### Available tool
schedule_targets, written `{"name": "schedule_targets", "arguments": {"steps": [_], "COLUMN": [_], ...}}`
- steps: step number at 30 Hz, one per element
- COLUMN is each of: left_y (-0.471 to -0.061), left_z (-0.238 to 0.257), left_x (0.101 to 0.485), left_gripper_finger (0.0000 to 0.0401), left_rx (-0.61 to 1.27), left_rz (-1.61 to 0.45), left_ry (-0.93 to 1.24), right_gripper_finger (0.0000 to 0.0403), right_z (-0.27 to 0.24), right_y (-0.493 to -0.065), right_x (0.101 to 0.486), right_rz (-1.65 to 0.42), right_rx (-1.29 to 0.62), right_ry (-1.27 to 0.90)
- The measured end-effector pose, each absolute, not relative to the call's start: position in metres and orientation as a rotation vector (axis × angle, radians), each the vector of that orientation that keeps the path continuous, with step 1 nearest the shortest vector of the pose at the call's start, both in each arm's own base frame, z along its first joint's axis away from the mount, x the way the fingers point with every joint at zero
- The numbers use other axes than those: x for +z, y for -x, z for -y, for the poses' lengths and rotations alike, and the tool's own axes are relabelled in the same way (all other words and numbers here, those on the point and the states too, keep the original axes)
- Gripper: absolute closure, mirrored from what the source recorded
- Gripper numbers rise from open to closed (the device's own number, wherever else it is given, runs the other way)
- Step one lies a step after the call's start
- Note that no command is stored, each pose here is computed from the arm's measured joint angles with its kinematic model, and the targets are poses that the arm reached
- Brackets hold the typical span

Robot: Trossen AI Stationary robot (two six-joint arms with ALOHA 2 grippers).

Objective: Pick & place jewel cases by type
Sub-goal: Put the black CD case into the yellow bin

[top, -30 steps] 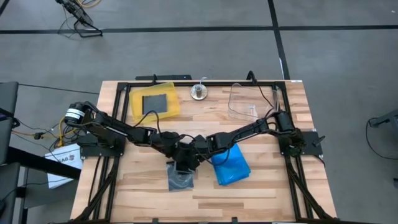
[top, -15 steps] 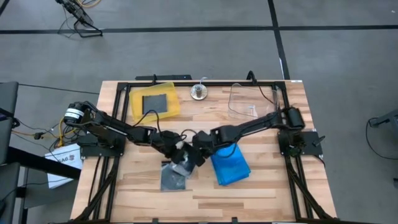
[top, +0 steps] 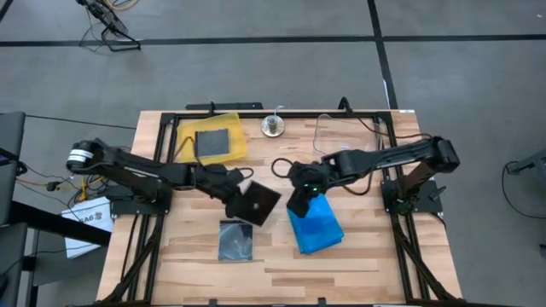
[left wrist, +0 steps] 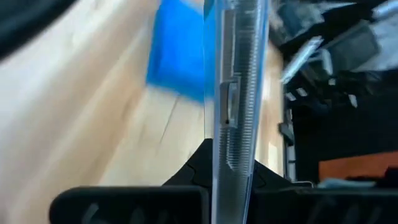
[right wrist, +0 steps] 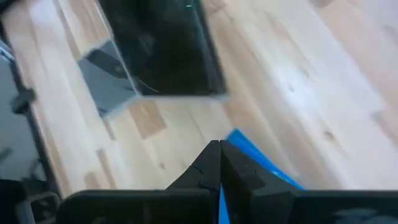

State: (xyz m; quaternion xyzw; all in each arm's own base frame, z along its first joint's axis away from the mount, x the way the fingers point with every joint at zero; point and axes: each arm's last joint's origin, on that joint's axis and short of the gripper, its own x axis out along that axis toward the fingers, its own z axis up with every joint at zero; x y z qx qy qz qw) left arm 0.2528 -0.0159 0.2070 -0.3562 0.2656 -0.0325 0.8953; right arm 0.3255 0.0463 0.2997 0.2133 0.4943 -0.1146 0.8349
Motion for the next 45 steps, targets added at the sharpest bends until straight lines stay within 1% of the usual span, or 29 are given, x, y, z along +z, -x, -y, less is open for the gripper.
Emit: {"name": "schedule_targets", "arguments": {"steps": [5,9,15,19,22,24,29,32,37,45], "left_y": [-0.236,-0.224,-0.213,-0.207,-0.204,-0.202,-0.202,-0.202,-0.201,-0.195], "left_z": [0.013,0.01,0.006,0.003,0.003,0.002,0.001,-0.001,-0.012,-0.033], "left_x": [0.249,0.29,0.348,0.375,0.394,0.398,0.403,0.403,0.404,0.404], "left_gripper_finger": [0.0399,0.04,0.04,0.04,0.04,0.0401,0.0401,0.0401,0.0401,0.0401], "left_rx": [-0.1,-0.062,0.06,0.182,0.215,0.215,0.225,0.257,0.379,0.63], "left_rz": [-0.381,-0.324,-0.39,-0.459,-0.456,-0.489,-0.466,-0.454,-0.399,-0.24], "left_ry": [0.417,0.14,-0.168,-0.297,-0.377,-0.403,-0.392,-0.291,0.031,0.602], "right_gripper_finger": [0.0403,0.0403,0.0403,0.0403,0.0403,0.0403,0.0403,0.0403,0.0403,0.0403], "right_z": [-0.042,-0.038,-0.031,-0.023,-0.015,-0.01,-0.001,0.001,0.005,0.004], "right_y": [-0.307,-0.299,-0.295,-0.297,-0.297,-0.297,-0.3,-0.302,-0.304,-0.306], "right_x": [0.304,0.303,0.302,0.303,0.303,0.303,0.304,0.304,0.305,0.305], "right_rz": [-1.138,-1.208,-1.245,-1.234,-1.228,-1.224,-1.202,-1.186,-1.161,-1.126], "right_rx": [-0.258,-0.25,-0.254,-0.292,-0.345,-0.371,-0.399,-0.403,-0.406,-0.452], "right_ry": [-0.296,-0.16,0.007,0.088,0.101,0.097,0.074,0.063,0.036,-0.048]}}
